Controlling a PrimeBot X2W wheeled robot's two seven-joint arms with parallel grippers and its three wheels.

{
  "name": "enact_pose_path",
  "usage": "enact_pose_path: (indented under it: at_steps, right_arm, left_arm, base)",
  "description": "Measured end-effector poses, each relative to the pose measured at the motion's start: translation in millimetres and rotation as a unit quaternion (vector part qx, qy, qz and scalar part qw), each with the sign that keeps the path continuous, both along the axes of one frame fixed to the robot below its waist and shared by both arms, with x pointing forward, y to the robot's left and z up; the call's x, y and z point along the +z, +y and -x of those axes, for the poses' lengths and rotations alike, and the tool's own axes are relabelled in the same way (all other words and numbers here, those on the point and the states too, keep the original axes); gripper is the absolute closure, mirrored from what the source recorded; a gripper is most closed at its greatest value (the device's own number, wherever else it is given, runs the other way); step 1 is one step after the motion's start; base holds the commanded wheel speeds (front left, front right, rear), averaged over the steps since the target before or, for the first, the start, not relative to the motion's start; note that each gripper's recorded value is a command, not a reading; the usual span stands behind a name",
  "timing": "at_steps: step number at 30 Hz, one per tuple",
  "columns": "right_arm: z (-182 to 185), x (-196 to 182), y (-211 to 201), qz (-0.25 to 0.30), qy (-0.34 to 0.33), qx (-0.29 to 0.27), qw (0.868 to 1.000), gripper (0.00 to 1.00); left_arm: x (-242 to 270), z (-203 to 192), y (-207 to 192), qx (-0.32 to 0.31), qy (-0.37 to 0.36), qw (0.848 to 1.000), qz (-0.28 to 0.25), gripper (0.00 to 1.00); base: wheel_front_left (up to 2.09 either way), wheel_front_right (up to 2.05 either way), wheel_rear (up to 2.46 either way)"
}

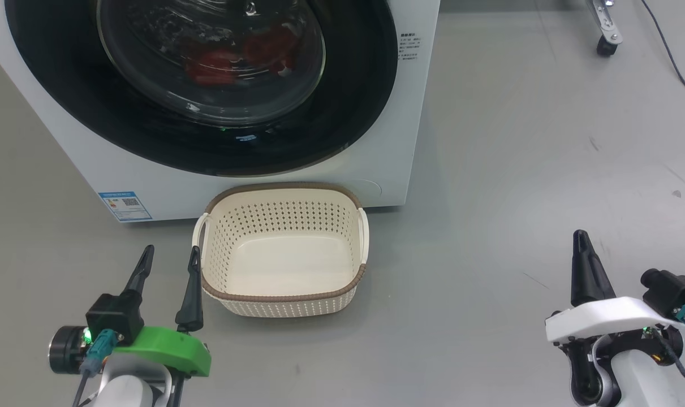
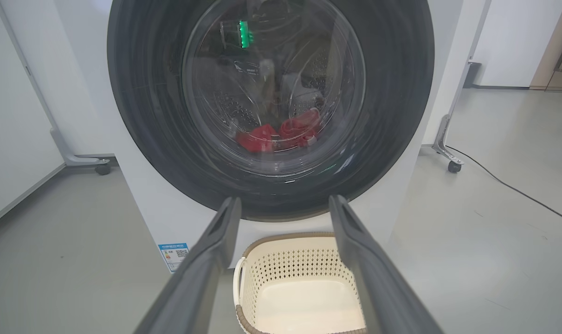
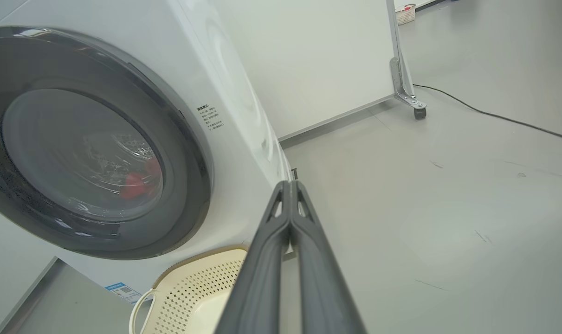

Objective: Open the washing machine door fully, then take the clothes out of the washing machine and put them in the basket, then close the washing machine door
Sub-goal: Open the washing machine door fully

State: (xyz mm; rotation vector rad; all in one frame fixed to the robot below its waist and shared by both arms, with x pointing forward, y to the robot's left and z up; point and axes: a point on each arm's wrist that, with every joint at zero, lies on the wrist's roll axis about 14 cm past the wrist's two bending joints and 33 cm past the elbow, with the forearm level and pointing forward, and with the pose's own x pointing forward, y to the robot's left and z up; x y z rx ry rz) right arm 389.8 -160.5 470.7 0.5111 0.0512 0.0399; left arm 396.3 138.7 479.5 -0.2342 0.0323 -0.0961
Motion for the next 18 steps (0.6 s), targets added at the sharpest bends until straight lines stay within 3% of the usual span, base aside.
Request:
enact_pose_path:
  at_steps: [8, 18]
  right_arm:
    - [-33, 10, -10, -0.140, 0.001, -0.032, 0.990, 1.00]
    - [-88, 30, 5, -0.282, 0.009, 0.009, 0.959, 1.00]
  left_arm:
    - [3, -13, -1, -0.002, -0.008, 1.000, 0.002, 0.00]
    - [1, -29, 0, -0.001, -0.010, 1.000, 0.003, 0.00]
  base:
    - [0.00, 0.00, 0.00]
    - [0.00, 0.00, 0.00]
